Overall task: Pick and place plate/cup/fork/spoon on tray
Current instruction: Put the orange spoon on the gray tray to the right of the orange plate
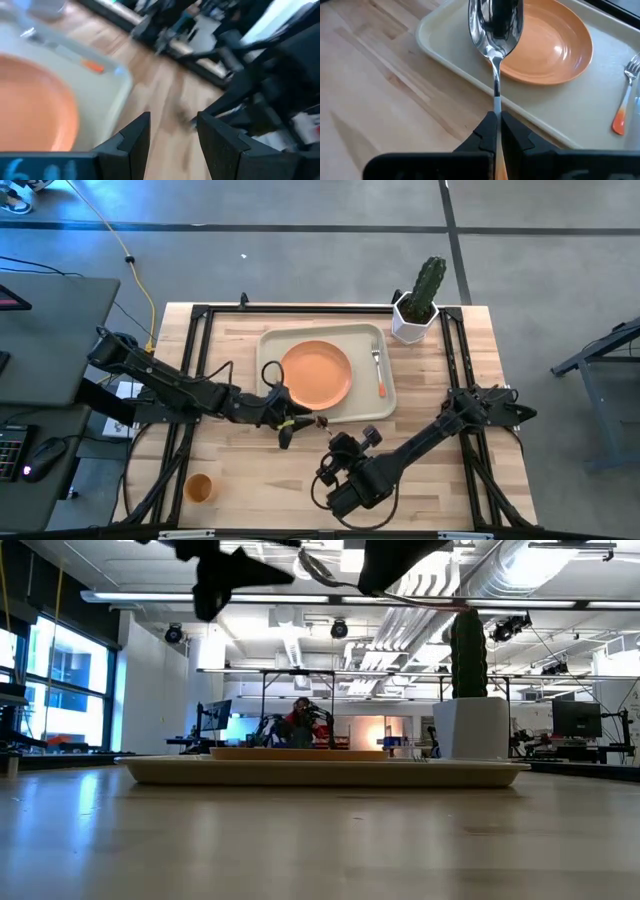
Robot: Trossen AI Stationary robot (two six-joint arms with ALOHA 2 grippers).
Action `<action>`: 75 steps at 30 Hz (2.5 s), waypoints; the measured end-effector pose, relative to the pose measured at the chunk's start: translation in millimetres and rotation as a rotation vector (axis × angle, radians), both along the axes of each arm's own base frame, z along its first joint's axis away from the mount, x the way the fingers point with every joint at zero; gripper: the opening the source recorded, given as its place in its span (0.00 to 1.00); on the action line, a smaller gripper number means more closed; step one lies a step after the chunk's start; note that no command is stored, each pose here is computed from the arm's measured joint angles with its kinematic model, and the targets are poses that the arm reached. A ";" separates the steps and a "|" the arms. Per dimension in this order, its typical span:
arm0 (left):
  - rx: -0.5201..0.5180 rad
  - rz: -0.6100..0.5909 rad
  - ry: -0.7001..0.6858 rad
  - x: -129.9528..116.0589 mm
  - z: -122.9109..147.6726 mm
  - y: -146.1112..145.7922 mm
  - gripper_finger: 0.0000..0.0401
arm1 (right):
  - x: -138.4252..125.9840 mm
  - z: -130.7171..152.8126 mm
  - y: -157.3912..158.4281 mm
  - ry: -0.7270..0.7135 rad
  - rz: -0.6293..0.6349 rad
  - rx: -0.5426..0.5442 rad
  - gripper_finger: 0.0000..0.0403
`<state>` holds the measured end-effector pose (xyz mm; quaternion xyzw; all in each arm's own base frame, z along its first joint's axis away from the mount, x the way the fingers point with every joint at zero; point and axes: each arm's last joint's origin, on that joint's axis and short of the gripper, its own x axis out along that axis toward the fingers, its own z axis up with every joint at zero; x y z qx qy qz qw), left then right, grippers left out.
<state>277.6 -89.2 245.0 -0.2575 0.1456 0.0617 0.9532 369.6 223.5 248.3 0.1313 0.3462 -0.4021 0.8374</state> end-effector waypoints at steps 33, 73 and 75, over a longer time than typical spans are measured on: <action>0.026 -0.063 0.034 14.5 -8.8 27.5 0.03 | 6.9 4.2 -16.8 0.078 0.035 -0.023 0.00; 0.085 0.025 0.019 -27.5 43.7 46.8 0.38 | 8.3 8.9 -115.8 0.302 -0.259 0.115 0.00; 0.112 0.081 0.039 -38.6 48.0 48.5 0.38 | 15.5 8.5 -129.8 0.309 -0.237 0.119 0.00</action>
